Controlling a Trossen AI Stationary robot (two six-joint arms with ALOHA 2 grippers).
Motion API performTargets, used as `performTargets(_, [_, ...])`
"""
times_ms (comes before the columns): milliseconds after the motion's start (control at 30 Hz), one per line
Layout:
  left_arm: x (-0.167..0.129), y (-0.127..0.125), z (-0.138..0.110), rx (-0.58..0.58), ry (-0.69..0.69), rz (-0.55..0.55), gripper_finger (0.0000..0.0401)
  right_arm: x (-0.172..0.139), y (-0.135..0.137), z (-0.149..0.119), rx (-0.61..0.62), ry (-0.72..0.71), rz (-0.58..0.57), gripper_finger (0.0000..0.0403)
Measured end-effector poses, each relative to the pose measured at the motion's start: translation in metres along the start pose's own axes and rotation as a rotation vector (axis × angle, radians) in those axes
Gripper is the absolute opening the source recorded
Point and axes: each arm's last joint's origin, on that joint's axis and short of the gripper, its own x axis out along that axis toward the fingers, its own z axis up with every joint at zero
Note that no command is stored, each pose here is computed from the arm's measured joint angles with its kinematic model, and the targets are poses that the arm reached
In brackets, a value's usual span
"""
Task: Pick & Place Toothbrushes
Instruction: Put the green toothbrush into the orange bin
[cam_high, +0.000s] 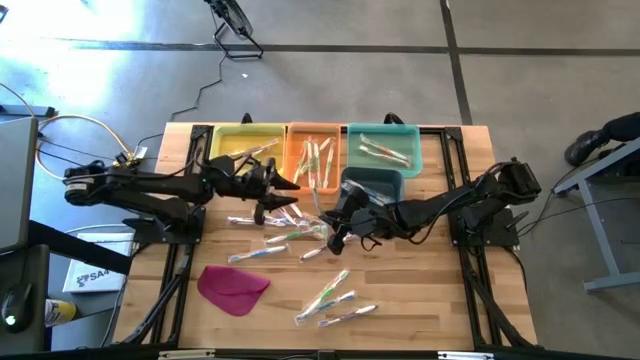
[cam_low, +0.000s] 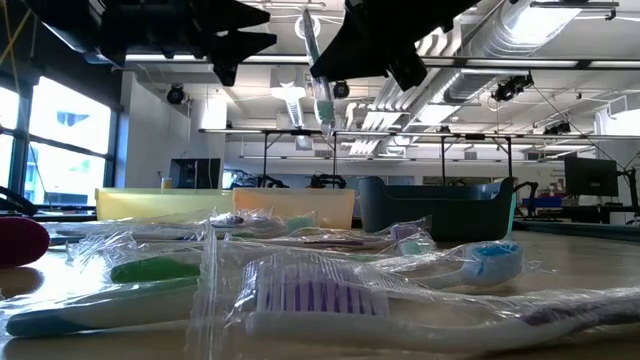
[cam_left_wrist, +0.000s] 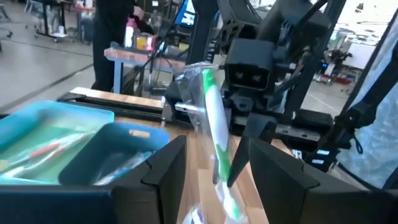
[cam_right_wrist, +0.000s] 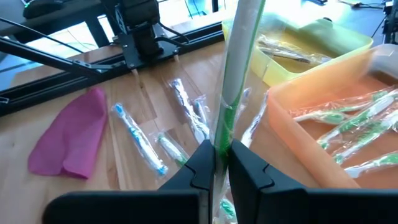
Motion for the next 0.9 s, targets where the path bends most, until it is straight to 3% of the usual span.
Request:
performTargets(400, [0.016, 0.006, -0.015, -0.064, 0.009, -0.006, 0.0171, 0.000, 0.000, 0.000, -0.020, 0.000, 0.000, 0.0020])
performTargets(900, [0.041, 0.010, -0.011, -0.068, -0.018, -0.080, 0.0171, 0.000, 0.000, 0.000, -0.020, 0.001, 0.000, 0.0020])
